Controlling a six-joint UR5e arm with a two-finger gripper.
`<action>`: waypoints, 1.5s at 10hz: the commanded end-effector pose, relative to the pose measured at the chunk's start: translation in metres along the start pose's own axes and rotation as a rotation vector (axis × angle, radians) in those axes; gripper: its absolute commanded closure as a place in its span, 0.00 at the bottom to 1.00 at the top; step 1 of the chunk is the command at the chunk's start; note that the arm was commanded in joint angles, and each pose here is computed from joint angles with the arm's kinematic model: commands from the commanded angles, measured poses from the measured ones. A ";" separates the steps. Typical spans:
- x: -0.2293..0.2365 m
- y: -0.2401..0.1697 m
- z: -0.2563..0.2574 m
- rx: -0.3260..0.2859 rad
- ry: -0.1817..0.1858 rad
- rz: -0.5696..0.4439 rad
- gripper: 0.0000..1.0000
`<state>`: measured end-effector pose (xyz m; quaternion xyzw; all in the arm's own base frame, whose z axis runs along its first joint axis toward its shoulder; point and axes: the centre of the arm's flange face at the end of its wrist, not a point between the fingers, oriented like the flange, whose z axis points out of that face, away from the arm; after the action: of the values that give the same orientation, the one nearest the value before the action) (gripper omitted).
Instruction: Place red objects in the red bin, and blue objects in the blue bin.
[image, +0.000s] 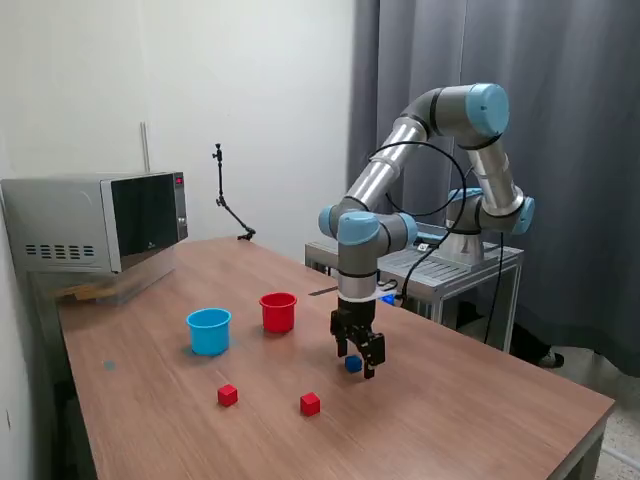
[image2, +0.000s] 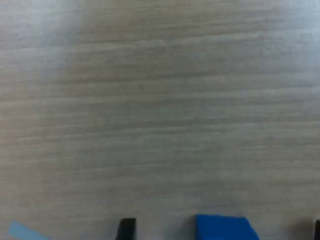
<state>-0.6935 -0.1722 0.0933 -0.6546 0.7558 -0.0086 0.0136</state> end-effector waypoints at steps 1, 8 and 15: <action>-0.004 0.005 -0.003 -0.007 0.001 0.005 0.00; -0.007 0.009 -0.006 -0.016 -0.003 0.010 0.00; -0.007 0.006 -0.016 -0.026 -0.006 0.009 1.00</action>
<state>-0.6997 -0.1643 0.1054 -0.6514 0.7587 0.0015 0.0083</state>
